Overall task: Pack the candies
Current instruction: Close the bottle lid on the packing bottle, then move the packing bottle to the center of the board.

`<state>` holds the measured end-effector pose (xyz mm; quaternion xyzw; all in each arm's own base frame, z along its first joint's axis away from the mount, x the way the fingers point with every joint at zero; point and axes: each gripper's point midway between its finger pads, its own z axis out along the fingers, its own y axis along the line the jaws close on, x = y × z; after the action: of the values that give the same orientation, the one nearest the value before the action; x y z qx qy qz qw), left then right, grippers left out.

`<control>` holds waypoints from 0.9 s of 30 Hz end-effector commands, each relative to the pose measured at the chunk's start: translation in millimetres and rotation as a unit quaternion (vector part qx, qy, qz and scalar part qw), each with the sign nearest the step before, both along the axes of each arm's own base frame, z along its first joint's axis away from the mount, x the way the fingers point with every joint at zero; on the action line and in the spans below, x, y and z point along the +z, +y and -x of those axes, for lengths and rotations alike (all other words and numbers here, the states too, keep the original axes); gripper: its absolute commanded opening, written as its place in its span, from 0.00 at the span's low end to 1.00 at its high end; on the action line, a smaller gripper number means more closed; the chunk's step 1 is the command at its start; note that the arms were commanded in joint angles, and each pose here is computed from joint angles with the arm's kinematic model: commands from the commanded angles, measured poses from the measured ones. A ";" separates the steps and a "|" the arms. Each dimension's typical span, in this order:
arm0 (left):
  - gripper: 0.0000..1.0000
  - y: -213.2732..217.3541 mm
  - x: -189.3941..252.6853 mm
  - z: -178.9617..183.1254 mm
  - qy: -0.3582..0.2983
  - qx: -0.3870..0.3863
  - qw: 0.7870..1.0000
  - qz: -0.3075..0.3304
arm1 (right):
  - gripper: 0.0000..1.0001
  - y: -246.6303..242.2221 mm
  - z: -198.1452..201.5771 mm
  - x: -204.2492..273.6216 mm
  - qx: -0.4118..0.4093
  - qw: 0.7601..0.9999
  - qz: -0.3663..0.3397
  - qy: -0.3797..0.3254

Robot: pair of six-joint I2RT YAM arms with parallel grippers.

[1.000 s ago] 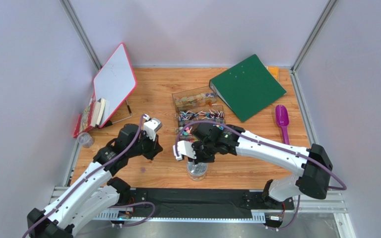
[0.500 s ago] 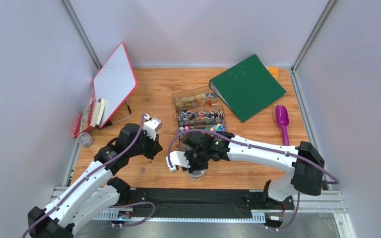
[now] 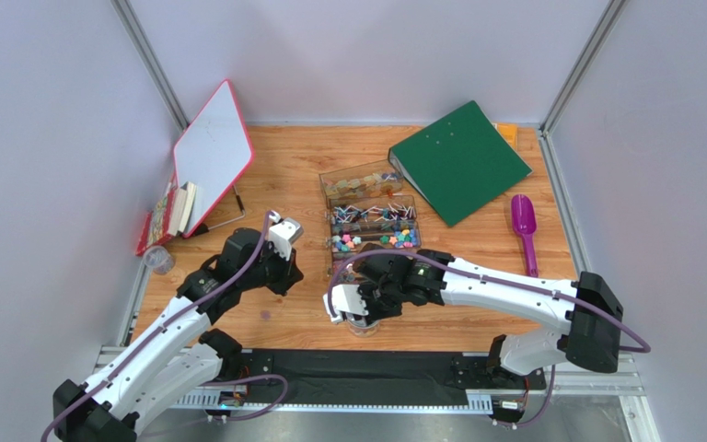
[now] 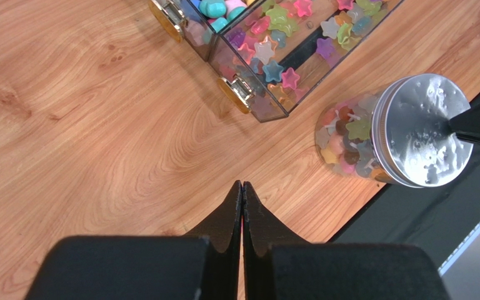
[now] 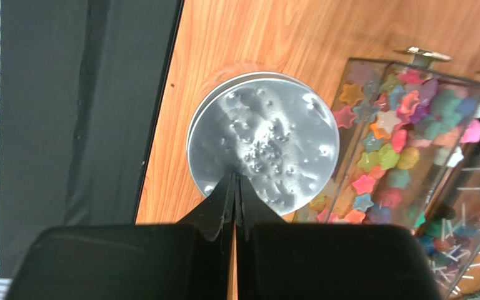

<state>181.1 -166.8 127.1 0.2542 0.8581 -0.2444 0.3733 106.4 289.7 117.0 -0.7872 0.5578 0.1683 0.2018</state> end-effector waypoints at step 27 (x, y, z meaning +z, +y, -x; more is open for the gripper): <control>0.68 -70.3 -64.1 79.3 0.032 -0.146 0.989 -0.005 | 0.94 -165.3 -144.6 128.0 -0.442 0.885 -0.106 -0.101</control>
<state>95.5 -229.8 66.7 0.3997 0.8178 -0.3022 0.2831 258.6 137.8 229.4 -0.4681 0.7978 0.0521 0.3763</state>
